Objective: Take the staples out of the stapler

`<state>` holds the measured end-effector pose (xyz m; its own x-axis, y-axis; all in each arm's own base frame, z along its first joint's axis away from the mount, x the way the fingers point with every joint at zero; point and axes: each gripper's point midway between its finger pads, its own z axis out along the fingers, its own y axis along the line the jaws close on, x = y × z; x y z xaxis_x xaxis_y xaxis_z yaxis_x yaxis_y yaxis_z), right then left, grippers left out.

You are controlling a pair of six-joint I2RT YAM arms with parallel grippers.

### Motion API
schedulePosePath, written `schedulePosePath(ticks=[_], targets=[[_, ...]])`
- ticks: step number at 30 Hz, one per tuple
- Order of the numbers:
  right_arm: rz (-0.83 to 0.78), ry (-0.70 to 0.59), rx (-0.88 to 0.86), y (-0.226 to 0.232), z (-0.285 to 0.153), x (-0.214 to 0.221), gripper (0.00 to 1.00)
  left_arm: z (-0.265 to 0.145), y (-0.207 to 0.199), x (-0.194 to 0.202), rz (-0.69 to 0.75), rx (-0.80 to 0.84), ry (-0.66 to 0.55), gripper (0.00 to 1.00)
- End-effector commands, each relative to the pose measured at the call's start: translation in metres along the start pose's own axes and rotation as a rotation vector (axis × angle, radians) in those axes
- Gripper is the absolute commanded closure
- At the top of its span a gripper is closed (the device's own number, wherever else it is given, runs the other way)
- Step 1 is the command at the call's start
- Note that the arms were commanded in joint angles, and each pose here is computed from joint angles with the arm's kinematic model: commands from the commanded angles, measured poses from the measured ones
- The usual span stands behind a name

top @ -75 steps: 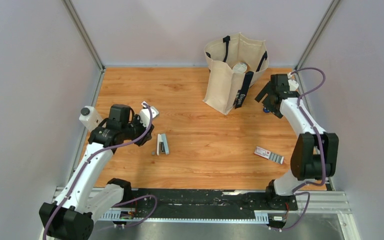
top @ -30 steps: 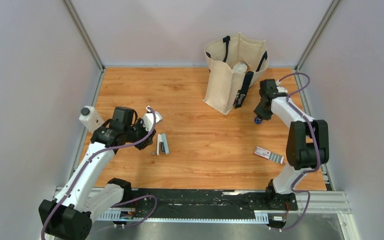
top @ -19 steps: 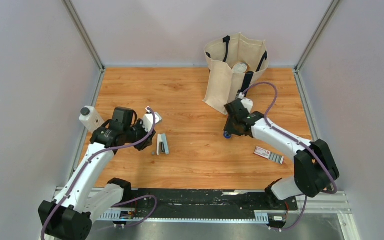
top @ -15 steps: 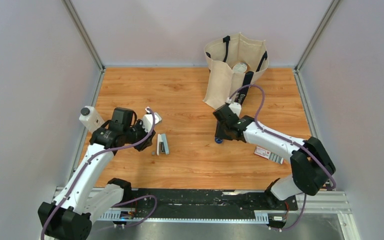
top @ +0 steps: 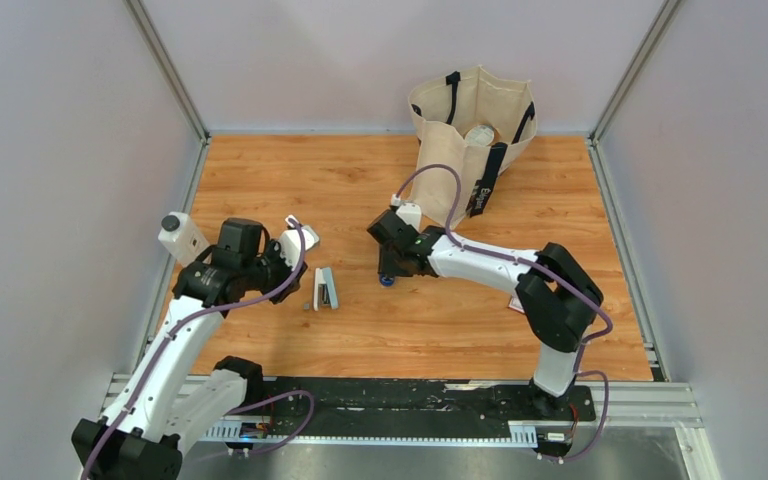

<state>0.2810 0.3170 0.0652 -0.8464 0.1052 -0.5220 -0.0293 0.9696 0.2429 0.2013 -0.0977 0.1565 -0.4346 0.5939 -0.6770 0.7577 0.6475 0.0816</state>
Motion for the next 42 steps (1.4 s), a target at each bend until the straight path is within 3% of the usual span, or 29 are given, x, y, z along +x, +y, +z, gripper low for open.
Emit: schedulePosePath(ticks=[1, 10, 11, 14, 16, 19, 24, 31, 36, 38, 39, 42], targets=[[-0.006, -0.051, -0.075, 0.045, -0.002, -0.016, 0.81, 0.001, -0.001, 0.002, 0.0, 0.01, 0.019, 0.59], [-0.099, 0.014, 0.007, 0.04, 0.012, 0.007, 0.71, 0.003, 0.002, 0.0, 0.018, -0.019, -0.024, 0.58], [-0.107, 0.015, 0.013, 0.04, 0.011, 0.008, 0.68, 0.003, 0.001, 0.0, 0.016, -0.016, -0.025, 0.58], [-0.132, 0.022, 0.038, 0.04, 0.01, 0.009, 0.37, 0.007, 0.001, 0.001, 0.008, -0.006, -0.018, 0.57], [-0.153, 0.018, 0.062, 0.04, 0.01, 0.007, 0.31, 0.009, 0.0, 0.002, 0.004, 0.001, -0.011, 0.57], [-0.179, 0.014, 0.074, 0.041, 0.01, 0.001, 0.3, 0.01, -0.001, 0.003, 0.003, 0.008, -0.012, 0.57], [-0.221, 0.014, 0.103, 0.042, 0.012, -0.004, 0.36, 0.01, 0.001, 0.004, 0.01, -0.012, -0.023, 0.56], [-0.238, 0.022, 0.113, 0.041, 0.014, -0.003, 0.59, 0.011, 0.011, 0.008, 0.041, -0.065, -0.017, 0.53], [-0.251, 0.041, 0.115, 0.042, 0.015, -0.003, 0.63, 0.012, 0.01, 0.004, 0.041, -0.047, -0.016, 0.49], [-0.252, 0.046, 0.119, 0.042, 0.015, -0.003, 0.73, 0.014, 0.009, 0.003, 0.035, -0.03, -0.014, 0.47], [-0.247, 0.043, 0.119, 0.041, 0.014, -0.005, 0.78, 0.016, 0.008, 0.002, 0.033, -0.024, -0.017, 0.35], [-0.227, 0.018, 0.088, 0.048, 0.003, -0.018, 0.92, 0.02, 0.004, -0.005, 0.03, 0.008, -0.046, 0.16]])
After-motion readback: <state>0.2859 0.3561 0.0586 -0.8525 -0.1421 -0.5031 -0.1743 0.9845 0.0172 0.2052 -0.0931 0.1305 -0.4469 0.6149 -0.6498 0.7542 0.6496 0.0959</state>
